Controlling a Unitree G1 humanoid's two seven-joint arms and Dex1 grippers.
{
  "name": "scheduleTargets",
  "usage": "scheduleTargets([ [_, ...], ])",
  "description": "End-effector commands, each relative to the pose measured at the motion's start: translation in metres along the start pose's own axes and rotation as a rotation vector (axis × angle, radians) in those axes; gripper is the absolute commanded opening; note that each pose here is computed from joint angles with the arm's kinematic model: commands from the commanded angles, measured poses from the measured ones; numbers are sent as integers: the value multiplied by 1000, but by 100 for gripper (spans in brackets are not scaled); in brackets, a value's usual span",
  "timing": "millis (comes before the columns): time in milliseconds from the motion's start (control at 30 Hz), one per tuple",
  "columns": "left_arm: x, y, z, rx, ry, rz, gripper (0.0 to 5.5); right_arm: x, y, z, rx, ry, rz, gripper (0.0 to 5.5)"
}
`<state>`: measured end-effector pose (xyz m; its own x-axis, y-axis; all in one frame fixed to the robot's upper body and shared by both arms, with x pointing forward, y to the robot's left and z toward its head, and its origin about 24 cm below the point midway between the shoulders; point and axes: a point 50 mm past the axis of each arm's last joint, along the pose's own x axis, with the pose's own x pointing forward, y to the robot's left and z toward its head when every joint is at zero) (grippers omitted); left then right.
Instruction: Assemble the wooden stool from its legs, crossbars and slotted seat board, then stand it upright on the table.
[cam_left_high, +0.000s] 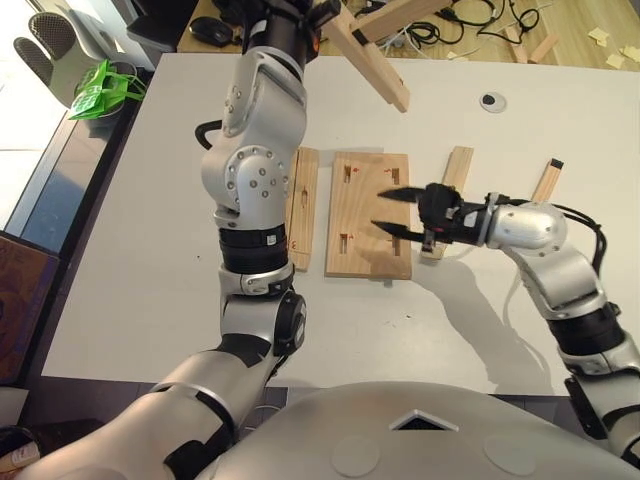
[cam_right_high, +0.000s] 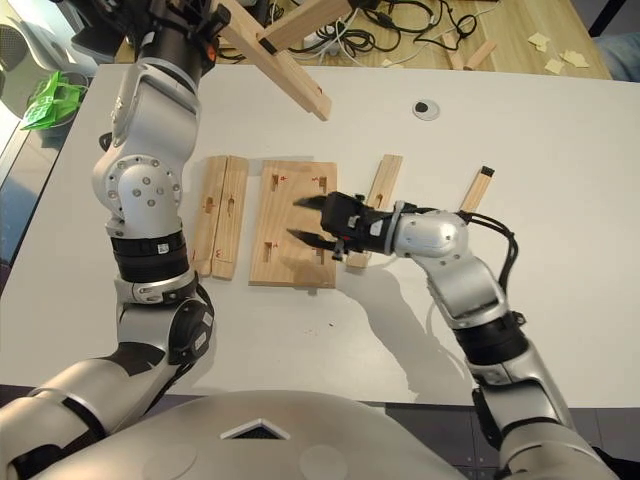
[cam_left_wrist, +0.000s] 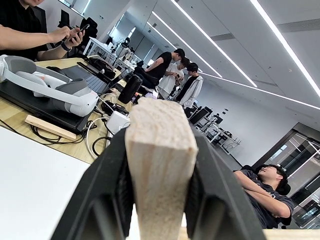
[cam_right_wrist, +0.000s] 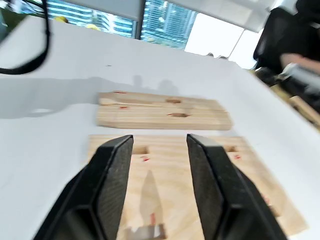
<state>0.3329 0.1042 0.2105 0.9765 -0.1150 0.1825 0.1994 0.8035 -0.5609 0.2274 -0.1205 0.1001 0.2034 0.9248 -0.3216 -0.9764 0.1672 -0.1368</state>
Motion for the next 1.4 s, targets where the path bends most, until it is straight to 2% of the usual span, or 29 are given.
scheduleTargets([
  [33,-1,3,4,27,-8,-8,102,-26,20,-4,160,130,233,133],
  [200,-3,5,4,35,-9,-6,102,-54,31,-28,87,406,354,54],
  [300,-4,6,4,31,-8,3,102,-54,32,-37,-8,518,380,3],
  [533,-4,6,5,31,-6,12,102,-20,34,-54,-180,591,395,0],
  [767,-5,6,4,36,4,15,102,26,14,-58,-293,554,274,0],
  [1133,-7,11,7,120,-2,18,102,73,-1,-50,-332,446,123,0],
  [1267,-9,18,15,220,-31,18,102,78,-5,-40,-294,375,68,0],
  [1400,-16,31,28,355,-33,-11,102,44,-4,-34,-148,300,15,0],
])
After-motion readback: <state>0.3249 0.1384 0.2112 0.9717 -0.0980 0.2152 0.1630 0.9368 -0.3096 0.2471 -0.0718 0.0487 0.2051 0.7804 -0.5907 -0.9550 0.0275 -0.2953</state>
